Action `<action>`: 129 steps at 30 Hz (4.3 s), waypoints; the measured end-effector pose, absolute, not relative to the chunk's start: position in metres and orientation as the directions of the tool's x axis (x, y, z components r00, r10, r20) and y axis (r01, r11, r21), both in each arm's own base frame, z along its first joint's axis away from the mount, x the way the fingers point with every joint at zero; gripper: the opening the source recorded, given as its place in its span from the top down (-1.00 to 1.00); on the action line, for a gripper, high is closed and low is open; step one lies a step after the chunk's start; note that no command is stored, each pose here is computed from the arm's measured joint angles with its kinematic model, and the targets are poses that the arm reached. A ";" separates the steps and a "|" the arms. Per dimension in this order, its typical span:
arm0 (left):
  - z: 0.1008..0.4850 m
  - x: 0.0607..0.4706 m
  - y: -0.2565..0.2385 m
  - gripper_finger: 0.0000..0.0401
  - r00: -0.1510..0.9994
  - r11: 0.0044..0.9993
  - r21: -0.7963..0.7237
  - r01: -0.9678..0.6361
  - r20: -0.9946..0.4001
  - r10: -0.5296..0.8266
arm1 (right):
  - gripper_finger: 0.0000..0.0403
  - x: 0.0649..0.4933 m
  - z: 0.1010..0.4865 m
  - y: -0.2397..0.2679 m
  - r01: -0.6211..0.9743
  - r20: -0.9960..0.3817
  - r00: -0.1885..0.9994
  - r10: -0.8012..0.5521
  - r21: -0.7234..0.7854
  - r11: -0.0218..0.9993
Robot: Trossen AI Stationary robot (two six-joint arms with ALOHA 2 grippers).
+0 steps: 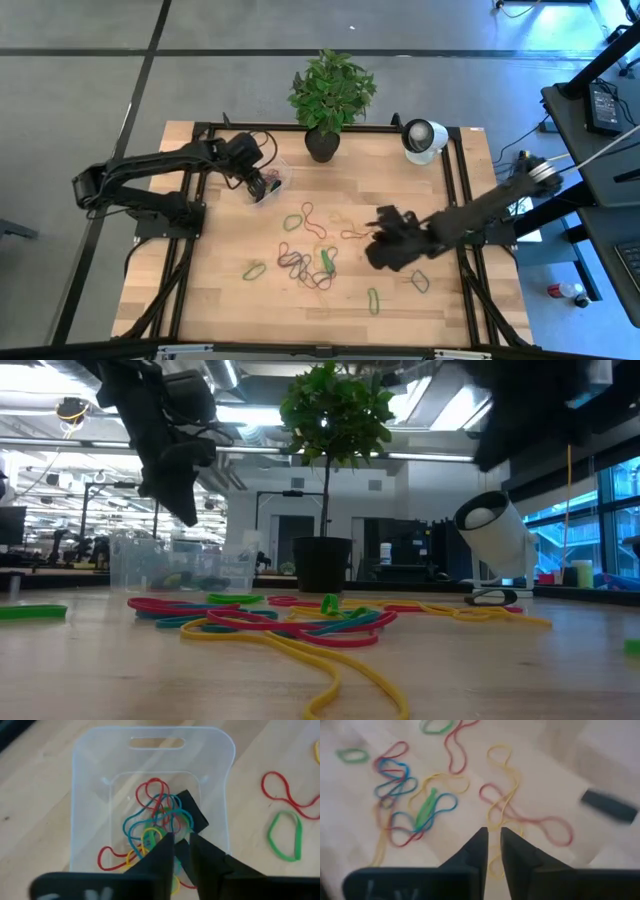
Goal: Pick and place rubber bands into bin
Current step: Put the blue rubber band into the transparent bin, then put the green rubber band into the transparent bin
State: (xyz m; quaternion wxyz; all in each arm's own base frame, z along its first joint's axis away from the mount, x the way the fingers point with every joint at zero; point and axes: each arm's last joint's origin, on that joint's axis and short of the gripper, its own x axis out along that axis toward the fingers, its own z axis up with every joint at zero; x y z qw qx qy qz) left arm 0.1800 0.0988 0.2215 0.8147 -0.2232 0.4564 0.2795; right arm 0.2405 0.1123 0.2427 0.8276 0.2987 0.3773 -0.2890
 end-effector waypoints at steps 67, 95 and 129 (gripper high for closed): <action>0.133 0.252 -0.169 0.98 -0.082 0.589 0.029 -0.808 -0.995 -0.062 | 0.94 0.149 0.189 0.028 0.264 -0.666 0.742 0.078 0.396 0.880; 0.194 0.252 -0.153 0.65 -0.060 0.581 0.054 -0.812 -0.998 0.008 | 0.94 0.148 0.188 0.028 0.285 -0.670 0.738 0.074 0.408 0.867; 0.300 0.250 -0.086 0.99 0.031 0.516 0.164 -0.841 -0.937 0.348 | 0.93 0.148 0.189 0.034 0.322 -0.660 0.747 0.087 0.472 0.820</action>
